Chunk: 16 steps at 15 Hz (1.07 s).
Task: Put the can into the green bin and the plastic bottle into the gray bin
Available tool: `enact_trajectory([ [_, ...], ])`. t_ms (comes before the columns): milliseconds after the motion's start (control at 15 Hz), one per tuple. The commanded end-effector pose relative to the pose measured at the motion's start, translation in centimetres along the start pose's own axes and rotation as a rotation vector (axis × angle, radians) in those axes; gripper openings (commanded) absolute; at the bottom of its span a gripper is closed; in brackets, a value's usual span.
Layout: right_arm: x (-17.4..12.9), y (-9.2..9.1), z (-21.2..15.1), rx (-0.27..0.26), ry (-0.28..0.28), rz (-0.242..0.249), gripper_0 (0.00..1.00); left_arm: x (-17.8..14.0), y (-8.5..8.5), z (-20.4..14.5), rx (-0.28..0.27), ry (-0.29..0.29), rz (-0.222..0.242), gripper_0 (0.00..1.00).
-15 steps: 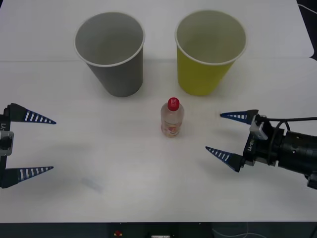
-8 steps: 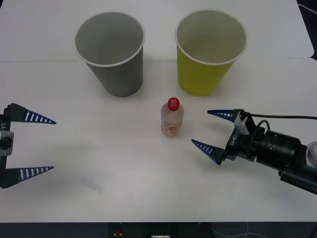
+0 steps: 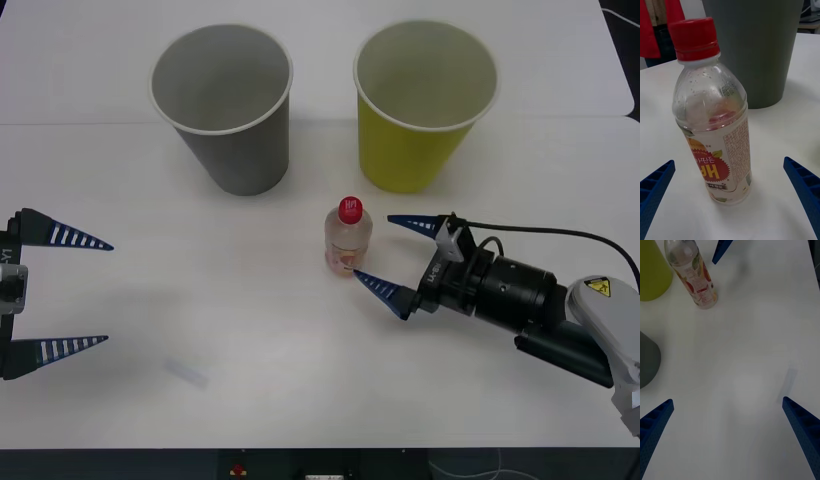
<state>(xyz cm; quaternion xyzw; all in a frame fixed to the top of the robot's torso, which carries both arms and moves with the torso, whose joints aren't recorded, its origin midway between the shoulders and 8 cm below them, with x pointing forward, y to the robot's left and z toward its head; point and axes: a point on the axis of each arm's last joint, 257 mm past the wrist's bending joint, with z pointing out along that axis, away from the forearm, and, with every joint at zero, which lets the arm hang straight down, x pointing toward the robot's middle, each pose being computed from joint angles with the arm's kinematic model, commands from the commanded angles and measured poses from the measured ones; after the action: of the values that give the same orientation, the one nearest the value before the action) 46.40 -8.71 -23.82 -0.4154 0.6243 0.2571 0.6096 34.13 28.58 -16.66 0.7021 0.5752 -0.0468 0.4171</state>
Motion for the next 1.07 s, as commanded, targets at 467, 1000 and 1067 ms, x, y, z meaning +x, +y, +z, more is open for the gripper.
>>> enact_trajectory([
  [467, -0.9, 1.4, 3.7, -0.02, -0.044, 0.003, 1.0, 0.0, 0.0, 0.0, 0.0, 0.0, 0.0, 1.0],
  [1000, -1.1, 2.0, 4.5, -0.019, -0.047, -0.021, 0.02, 0.0, 0.0, 0.0, 0.0, 0.0, 0.0, 1.0],
  [1067, -1.1, 2.0, 4.6, -0.016, -0.048, -0.021, 0.0, 0.0, 0.0, 0.0, 0.0, 0.0, 0.0, 1.0],
])
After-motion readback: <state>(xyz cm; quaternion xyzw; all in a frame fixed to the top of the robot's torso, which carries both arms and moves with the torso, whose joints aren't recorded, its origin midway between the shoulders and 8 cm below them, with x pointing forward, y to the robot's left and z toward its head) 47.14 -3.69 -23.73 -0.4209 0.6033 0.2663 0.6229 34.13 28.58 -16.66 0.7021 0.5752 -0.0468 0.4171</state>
